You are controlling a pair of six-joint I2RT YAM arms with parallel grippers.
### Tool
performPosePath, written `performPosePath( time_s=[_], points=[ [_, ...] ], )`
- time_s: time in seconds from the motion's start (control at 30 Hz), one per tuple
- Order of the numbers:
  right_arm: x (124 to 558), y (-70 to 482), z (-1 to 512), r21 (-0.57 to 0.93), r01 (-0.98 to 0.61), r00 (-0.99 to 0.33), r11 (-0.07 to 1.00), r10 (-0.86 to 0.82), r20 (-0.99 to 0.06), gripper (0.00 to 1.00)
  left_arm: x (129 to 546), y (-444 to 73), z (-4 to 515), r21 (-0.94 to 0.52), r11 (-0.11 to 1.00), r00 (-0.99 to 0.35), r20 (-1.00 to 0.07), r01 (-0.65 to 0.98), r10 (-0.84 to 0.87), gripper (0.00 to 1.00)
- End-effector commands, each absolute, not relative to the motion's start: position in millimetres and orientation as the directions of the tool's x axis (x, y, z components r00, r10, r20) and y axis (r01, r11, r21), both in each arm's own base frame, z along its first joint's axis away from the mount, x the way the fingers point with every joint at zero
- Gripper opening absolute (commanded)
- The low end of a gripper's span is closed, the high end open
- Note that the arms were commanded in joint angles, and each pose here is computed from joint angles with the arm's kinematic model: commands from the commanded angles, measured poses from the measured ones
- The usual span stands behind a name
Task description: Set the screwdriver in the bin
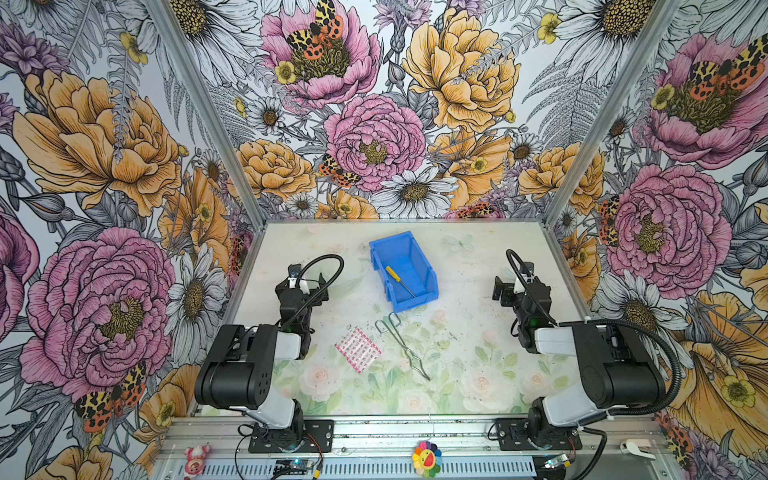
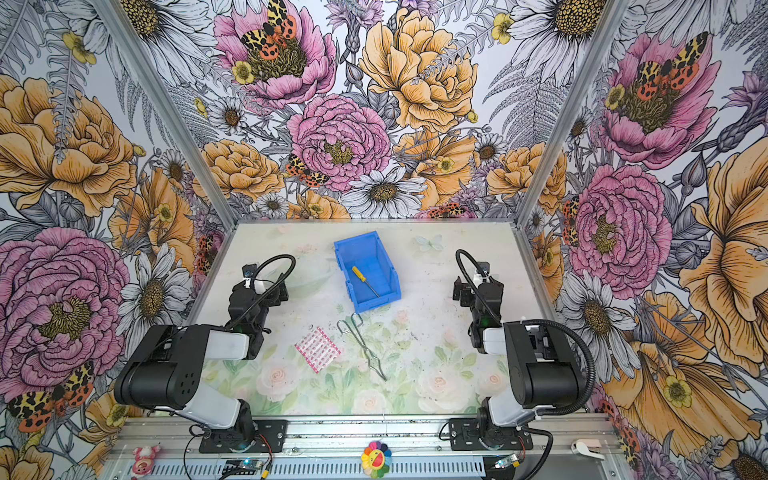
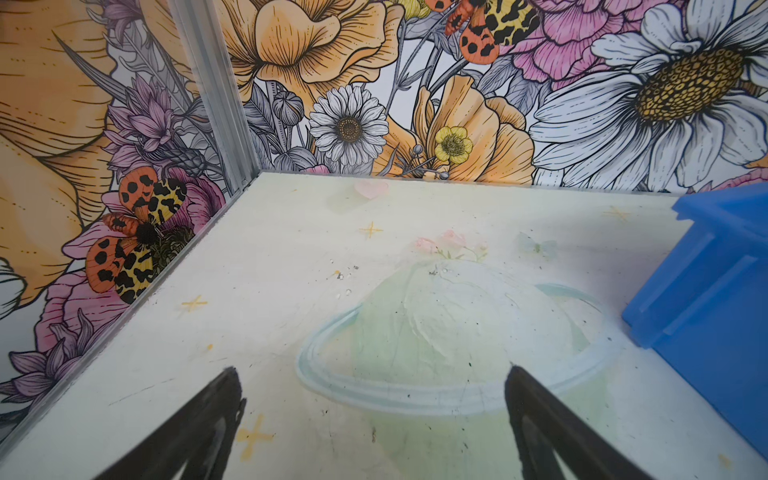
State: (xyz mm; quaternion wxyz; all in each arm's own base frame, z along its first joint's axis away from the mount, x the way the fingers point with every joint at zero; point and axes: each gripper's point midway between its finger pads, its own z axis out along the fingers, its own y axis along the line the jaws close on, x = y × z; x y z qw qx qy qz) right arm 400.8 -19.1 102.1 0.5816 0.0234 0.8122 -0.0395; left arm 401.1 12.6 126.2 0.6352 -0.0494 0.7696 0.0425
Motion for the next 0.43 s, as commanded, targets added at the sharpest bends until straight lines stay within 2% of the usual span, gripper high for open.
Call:
performPosePath(
  time_s=[0.0,0.4],
  points=[
    [403.7,-21.6,110.5,-0.026,0.100,-0.288,0.995,0.003,-0.958,1.00,401.3,12.8,131.7,0.012,0.991,-0.163,-0.987,-0.133,-0.009,0.99],
    [403.1,-21.9,111.6,-0.025,0.101,-0.283,0.995,0.004,-0.959,0.99,405.9,17.4,128.5,-0.038,0.995,-0.186,-0.981,-0.091,-0.055,0.99]
  ],
)
